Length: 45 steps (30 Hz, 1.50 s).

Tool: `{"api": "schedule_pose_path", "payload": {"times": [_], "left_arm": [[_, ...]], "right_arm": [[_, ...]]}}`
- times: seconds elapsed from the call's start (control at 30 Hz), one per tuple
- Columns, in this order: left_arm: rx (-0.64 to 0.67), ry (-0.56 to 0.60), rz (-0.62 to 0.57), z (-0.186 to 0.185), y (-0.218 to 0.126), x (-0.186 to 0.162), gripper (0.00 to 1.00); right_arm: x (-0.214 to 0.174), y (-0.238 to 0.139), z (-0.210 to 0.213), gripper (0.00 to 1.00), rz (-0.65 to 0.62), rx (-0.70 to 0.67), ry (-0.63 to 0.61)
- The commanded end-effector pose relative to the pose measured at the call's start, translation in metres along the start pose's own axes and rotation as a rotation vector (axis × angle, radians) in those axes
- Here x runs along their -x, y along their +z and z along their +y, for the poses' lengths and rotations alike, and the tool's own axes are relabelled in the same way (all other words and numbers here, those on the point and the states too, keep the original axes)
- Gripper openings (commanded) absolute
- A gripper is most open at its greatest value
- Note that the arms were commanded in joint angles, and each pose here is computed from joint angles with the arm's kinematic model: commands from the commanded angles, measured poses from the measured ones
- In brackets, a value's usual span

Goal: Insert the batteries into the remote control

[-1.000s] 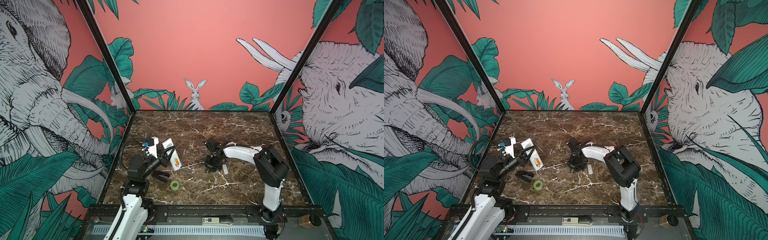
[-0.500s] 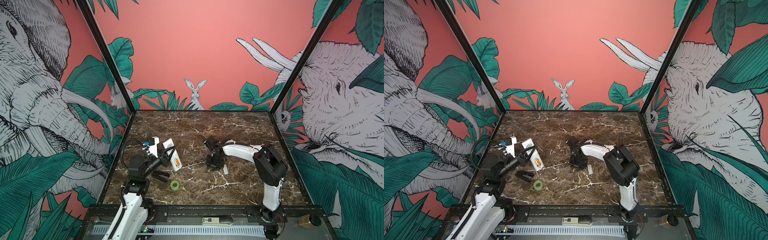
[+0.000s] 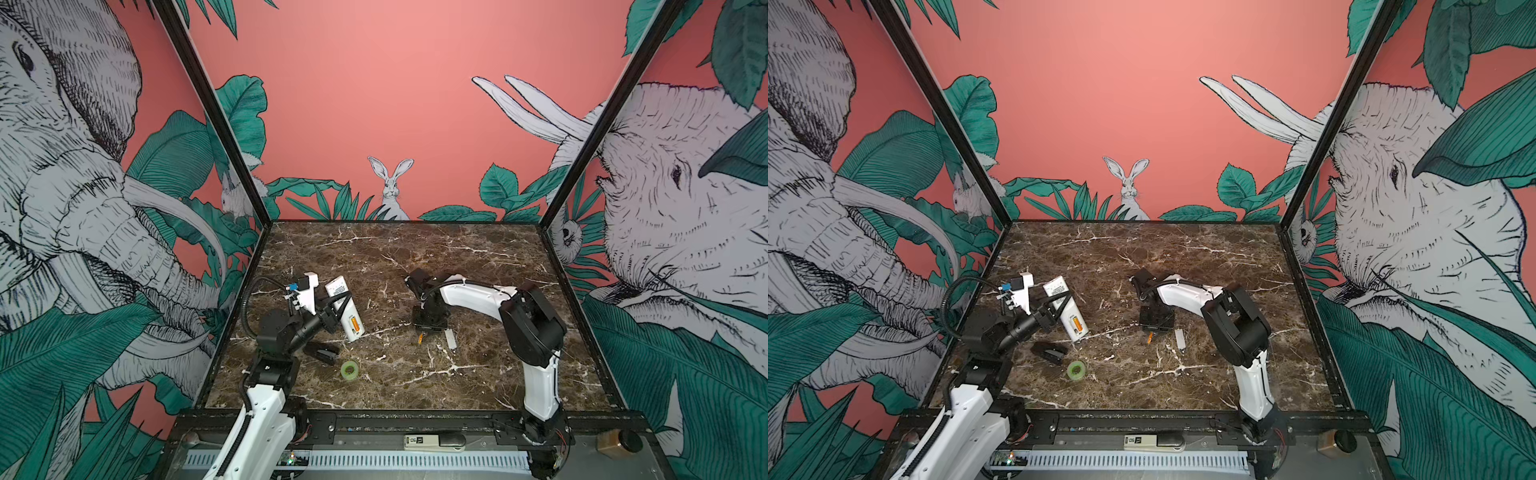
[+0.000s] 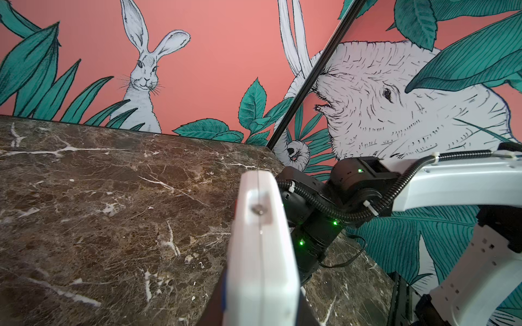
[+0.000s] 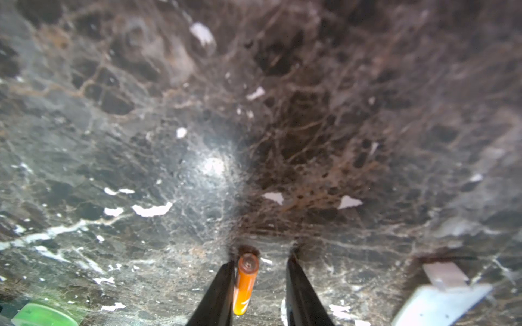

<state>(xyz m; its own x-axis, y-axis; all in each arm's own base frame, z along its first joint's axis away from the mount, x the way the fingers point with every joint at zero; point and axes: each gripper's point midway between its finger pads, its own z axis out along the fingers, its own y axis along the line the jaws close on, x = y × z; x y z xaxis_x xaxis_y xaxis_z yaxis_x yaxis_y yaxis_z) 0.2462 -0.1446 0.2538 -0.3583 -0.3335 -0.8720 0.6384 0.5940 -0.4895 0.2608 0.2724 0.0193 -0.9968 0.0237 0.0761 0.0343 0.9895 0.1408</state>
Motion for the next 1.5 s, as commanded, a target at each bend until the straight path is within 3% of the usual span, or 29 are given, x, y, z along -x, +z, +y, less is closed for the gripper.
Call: {"api": "schedule_pose_path", "payload": {"times": [0.0, 0.67, 1.27, 1.47], "left_arm": [[-0.042, 0.037, -0.037, -0.013, 0.000, 0.015, 0.00], [-0.012, 0.004, -0.016, -0.007, 0.003, 0.016, 0.00], [0.000, -0.154, -0.029, 0.009, 0.021, 0.024, 0.00], [0.001, -0.201, -0.026, 0.016, 0.030, 0.025, 0.00]], "right_arm": [[0.003, 0.020, -0.015, 0.31, 0.013, -0.078, -0.014], [-0.008, 0.034, -0.023, 0.10, -0.016, -0.055, -0.056], [0.012, -0.067, 0.025, 0.00, -0.503, 0.333, -0.332], [0.005, -0.104, 0.045, 0.00, -0.583, 0.480, -0.420]]}}
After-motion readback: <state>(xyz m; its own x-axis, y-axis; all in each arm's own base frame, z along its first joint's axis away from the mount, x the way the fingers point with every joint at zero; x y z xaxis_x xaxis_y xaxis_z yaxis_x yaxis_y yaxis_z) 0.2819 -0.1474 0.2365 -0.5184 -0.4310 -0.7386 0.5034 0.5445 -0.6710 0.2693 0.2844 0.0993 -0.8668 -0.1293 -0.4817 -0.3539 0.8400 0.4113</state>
